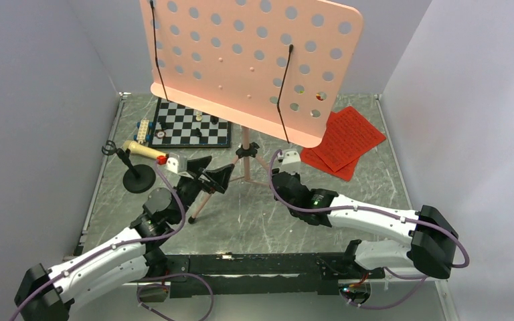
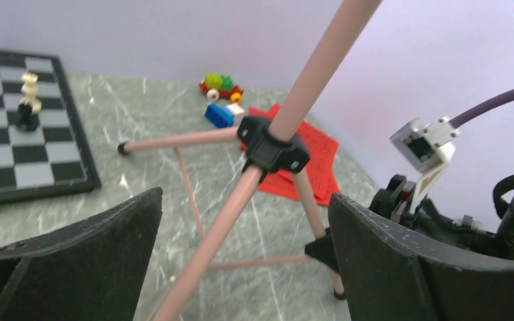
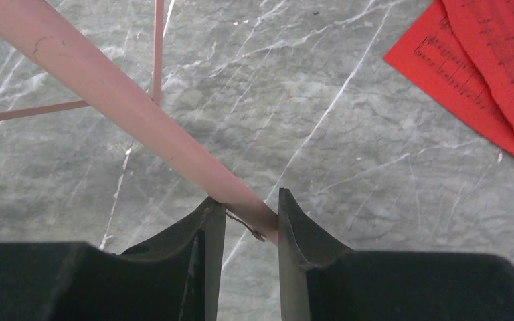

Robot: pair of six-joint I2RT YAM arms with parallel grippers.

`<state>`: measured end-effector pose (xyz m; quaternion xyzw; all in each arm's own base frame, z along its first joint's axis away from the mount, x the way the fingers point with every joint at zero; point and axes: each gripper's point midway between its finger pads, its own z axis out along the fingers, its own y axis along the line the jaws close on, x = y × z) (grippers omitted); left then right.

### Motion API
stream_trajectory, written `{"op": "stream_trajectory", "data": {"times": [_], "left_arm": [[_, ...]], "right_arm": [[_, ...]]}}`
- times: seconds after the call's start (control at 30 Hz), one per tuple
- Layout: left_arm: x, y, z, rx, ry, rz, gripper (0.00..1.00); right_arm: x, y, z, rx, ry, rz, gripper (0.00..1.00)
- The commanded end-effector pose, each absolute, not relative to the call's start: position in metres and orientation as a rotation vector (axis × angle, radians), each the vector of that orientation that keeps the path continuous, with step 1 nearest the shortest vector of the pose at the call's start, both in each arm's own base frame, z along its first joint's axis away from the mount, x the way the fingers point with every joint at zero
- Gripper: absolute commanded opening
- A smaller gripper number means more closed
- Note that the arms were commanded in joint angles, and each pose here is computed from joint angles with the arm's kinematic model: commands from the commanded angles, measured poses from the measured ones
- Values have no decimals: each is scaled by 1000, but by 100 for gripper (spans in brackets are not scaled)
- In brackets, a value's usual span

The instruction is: Pack up the instrument practice props

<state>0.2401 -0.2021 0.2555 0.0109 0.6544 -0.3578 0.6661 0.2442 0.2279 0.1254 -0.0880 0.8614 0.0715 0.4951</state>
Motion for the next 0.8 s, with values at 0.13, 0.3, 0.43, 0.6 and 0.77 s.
{"op": "stream_trajectory", "data": {"times": [0.13,0.3,0.43,0.6,0.77], "left_arm": [[241,-232,348,183,1104,-858,99],[253,-244,366,203,1075,-822,99],[268,-251,375,201,1065,-772,96],[285,-266,379,226,1072,-725,89],[306,-279,380,230,1096,-665,80]], "right_arm": [[214,243,103,22,2255,341,0],[208,246,99,-2,2261,370,0],[205,245,94,-28,2273,372,0],[199,242,89,-41,2282,364,0],[191,236,83,-72,2282,301,0]]}}
